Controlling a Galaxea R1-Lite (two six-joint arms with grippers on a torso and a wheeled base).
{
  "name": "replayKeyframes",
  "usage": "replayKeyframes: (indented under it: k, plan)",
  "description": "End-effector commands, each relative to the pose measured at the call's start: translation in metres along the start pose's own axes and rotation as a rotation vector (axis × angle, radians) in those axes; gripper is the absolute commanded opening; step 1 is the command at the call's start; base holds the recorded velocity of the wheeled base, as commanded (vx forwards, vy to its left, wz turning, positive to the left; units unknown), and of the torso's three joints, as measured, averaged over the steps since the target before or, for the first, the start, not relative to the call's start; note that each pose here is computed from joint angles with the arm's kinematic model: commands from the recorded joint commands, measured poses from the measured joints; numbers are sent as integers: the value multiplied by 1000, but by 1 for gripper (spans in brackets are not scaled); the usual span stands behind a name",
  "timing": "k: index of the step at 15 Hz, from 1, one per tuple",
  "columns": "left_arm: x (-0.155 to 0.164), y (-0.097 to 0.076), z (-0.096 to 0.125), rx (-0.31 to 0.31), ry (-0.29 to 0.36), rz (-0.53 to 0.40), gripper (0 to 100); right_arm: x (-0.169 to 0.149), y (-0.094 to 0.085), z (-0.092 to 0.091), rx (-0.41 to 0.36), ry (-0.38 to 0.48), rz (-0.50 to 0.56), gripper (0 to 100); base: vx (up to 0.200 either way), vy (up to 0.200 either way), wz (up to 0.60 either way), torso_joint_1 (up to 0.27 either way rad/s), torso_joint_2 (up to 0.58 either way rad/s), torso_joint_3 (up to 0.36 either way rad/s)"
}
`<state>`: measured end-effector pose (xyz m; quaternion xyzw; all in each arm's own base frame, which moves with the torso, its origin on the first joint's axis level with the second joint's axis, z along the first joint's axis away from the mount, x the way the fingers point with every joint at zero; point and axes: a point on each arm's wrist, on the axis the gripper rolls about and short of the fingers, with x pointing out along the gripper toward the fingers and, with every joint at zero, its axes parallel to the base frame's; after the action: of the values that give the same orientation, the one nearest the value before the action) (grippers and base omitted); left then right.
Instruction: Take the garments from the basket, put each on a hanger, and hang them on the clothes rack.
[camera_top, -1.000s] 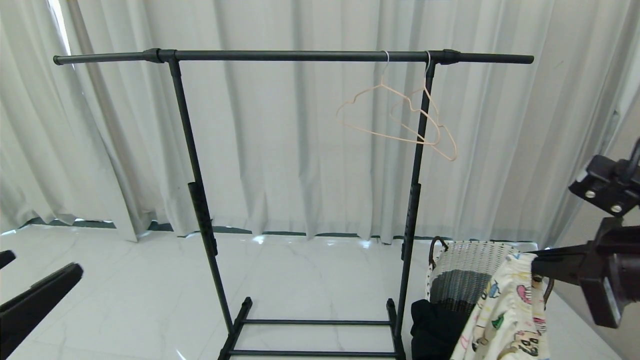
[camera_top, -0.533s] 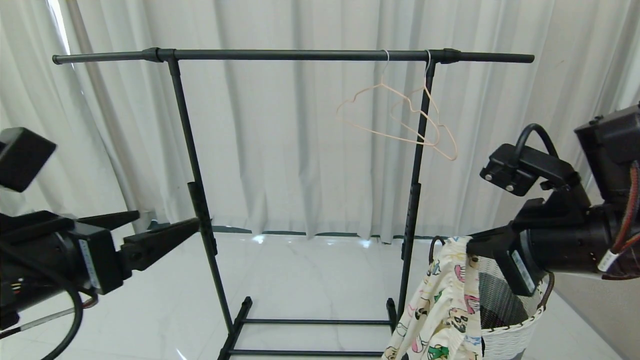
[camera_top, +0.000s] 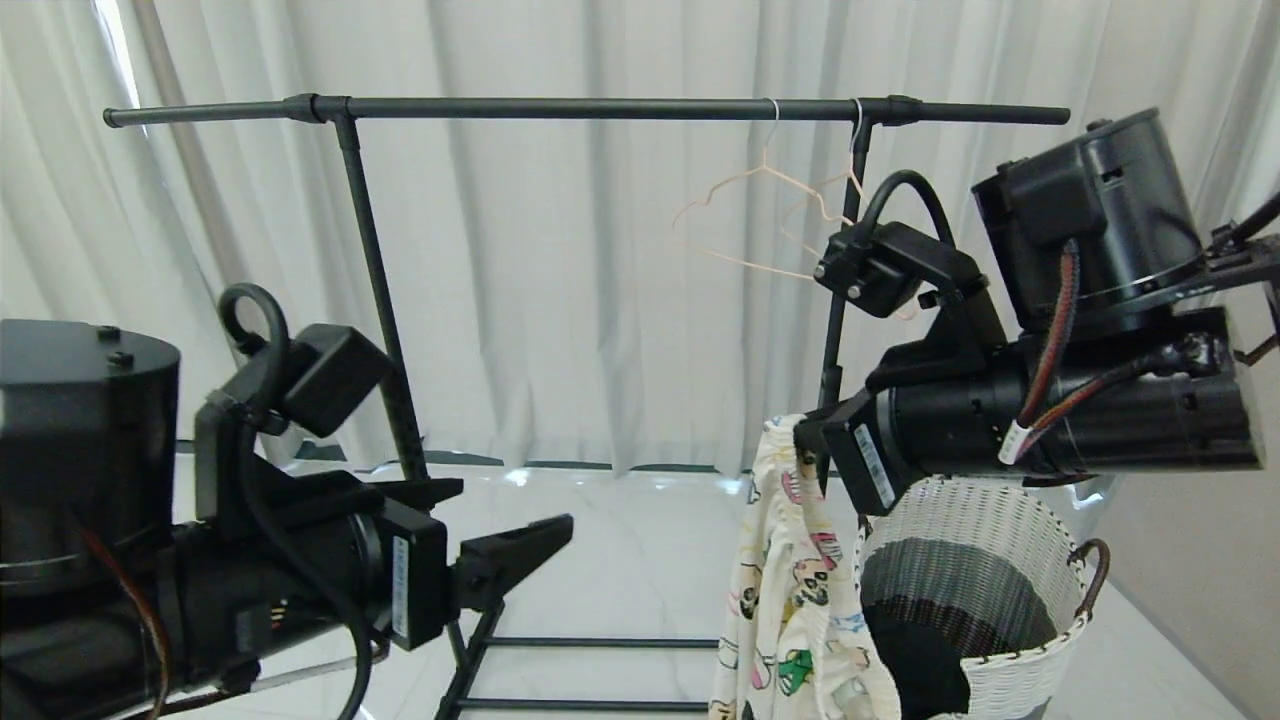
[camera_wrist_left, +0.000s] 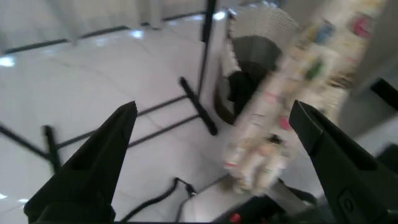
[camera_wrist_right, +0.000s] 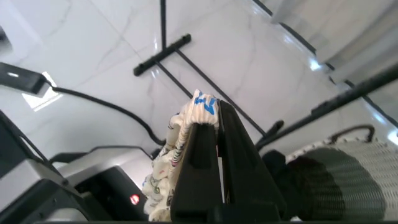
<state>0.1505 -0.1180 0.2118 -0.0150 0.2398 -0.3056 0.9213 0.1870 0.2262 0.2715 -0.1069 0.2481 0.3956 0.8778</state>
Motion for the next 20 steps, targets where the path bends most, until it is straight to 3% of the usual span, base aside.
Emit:
replayKeyframes:
  k: [1, 4, 9, 12, 15, 17, 20]
  plan:
    - [19, -32, -9, -4, 66, -107, 100, 16, 9, 8, -13, 1, 21, 0, 0, 0, 0, 0, 0, 0]
    - [47, -62, -18, -61, 80, -42, 100, 15, 10, 12, -15, -12, -14, 0, 0, 0, 0, 0, 0, 0]
    - [83, -76, -35, -67, 138, -33, 100, 9, 25, 16, -42, -7, -12, 0, 0, 0, 0, 0, 0, 0]
    - [104, -78, -51, -125, 208, 4, 100, 1, 34, 22, -56, -23, 11, 0, 0, 0, 0, 0, 0, 0]
    - [114, -83, -52, -188, 208, 20, 100, -9, 37, 27, -62, -28, 20, 0, 0, 0, 0, 0, 0, 0]
    - [105, -97, -61, -170, 232, -18, 100, -10, 37, 28, -63, -28, 18, 0, 0, 0, 0, 0, 0, 0]
    - [117, -93, -75, -152, 259, 67, 100, -13, 37, 29, -62, -36, 17, 0, 0, 0, 0, 0, 0, 0]
